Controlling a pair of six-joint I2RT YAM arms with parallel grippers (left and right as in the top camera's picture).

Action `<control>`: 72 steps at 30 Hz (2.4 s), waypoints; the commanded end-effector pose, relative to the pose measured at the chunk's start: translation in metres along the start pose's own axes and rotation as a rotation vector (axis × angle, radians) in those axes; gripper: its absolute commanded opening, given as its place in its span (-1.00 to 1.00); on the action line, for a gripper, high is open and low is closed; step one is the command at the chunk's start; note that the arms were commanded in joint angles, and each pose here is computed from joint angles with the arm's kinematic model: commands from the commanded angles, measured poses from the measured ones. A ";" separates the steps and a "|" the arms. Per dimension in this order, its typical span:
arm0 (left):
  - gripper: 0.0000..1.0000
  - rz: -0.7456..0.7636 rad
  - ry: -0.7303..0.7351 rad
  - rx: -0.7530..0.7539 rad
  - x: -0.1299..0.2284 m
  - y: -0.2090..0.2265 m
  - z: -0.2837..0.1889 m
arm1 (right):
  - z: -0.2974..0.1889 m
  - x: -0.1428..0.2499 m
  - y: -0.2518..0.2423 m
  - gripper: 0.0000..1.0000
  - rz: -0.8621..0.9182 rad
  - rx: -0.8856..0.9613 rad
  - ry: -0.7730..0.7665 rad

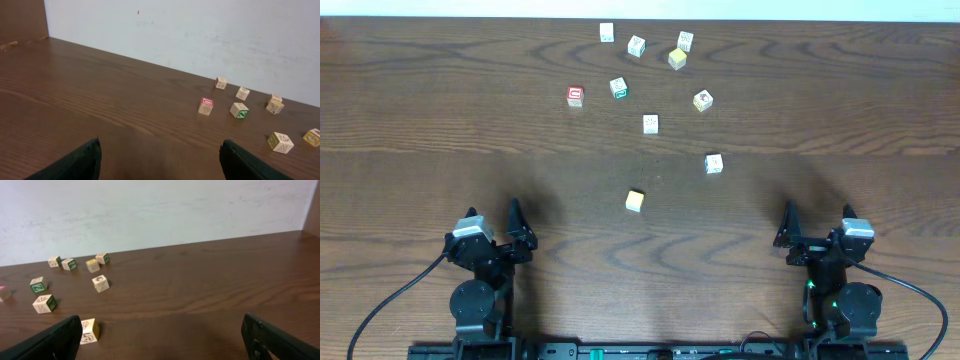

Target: Lift 5 blocks

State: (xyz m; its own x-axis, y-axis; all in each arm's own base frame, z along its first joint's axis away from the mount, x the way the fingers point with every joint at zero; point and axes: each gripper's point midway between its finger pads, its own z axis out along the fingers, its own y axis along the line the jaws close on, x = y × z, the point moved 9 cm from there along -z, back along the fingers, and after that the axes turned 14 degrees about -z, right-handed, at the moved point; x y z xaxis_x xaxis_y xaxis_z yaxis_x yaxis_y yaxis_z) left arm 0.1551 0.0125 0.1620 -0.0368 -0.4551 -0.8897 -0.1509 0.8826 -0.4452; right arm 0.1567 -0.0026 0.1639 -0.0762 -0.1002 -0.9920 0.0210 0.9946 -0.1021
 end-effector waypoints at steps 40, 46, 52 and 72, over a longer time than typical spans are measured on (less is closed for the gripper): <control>0.52 -0.002 0.041 -0.039 0.010 0.007 0.000 | 0.000 0.001 -0.001 0.99 -0.014 0.004 0.002; 0.52 -0.002 0.041 -0.039 0.010 0.007 0.000 | -0.002 -0.003 0.016 0.99 0.045 -0.203 -0.029; 0.53 -0.001 0.041 -0.039 0.010 0.007 0.000 | -0.012 -0.009 0.041 0.98 0.060 -0.536 -0.060; 0.53 -0.002 0.041 -0.039 0.010 0.007 0.000 | 0.022 -0.118 0.028 0.99 -0.105 -0.580 0.291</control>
State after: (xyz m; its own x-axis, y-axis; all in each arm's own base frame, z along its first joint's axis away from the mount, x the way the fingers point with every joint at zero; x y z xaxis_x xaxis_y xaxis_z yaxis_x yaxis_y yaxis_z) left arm 0.1550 0.0125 0.1625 -0.0371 -0.4551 -0.8897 -0.1510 0.8826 -0.4452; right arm 0.1603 0.0429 0.2566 -0.2373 -0.2040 -0.9498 -0.5648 0.8245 -0.0360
